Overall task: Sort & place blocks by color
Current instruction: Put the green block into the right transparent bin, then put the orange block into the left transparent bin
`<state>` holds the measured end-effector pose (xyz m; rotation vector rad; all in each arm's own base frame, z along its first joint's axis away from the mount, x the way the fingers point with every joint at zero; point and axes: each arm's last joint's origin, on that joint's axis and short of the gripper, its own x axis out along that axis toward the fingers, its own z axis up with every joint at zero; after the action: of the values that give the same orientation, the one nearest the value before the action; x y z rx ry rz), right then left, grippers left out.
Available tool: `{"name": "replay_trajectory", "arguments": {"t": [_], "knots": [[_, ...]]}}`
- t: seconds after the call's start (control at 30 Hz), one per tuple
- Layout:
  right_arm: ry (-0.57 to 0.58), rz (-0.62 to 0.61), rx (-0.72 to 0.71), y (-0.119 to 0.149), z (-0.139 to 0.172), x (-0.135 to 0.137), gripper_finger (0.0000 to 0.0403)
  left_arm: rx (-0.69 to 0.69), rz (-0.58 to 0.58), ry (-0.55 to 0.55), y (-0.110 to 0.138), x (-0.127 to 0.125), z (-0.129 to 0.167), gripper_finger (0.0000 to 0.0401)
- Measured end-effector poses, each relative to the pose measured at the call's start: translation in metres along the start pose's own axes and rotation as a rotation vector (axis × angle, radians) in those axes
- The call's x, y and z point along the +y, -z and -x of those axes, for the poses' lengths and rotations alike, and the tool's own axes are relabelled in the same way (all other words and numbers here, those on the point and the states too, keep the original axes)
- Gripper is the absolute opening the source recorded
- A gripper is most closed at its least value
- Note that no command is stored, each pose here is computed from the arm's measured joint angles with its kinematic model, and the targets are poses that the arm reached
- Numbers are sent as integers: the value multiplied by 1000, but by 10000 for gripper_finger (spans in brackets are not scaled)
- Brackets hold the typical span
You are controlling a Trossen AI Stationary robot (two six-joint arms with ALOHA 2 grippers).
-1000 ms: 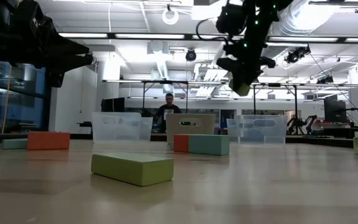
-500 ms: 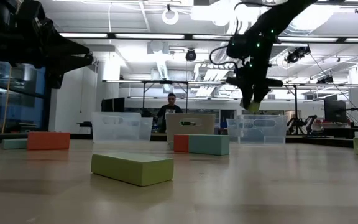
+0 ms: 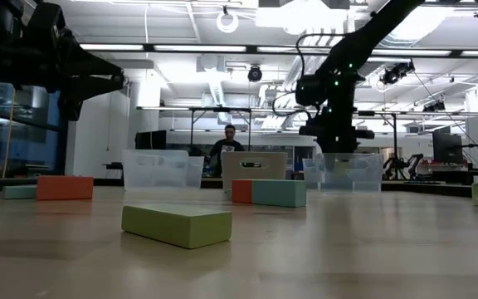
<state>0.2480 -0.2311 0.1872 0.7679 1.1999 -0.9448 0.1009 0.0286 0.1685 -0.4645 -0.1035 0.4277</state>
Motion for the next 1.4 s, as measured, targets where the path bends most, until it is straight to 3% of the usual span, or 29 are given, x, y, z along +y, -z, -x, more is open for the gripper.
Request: {"name": "replay_trajectory", "arguments": {"t": [0.37,0.63,0.87,1.1,1.4], "knots": [[5,23,92,2,-24,2,116,-1,31,1,0,0,0,127],[-16,40,104,2,-26,2,117,-2,31,2,0,0,0,127],[-17,51,104,2,-25,2,177,-3,32,2,0,0,0,127],[-11,52,118,3,-25,2,193,-4,24,2,0,0,0,127],[-13,48,95,-16,5,7,194,-4,24,1,-1,0,0,127]]}}
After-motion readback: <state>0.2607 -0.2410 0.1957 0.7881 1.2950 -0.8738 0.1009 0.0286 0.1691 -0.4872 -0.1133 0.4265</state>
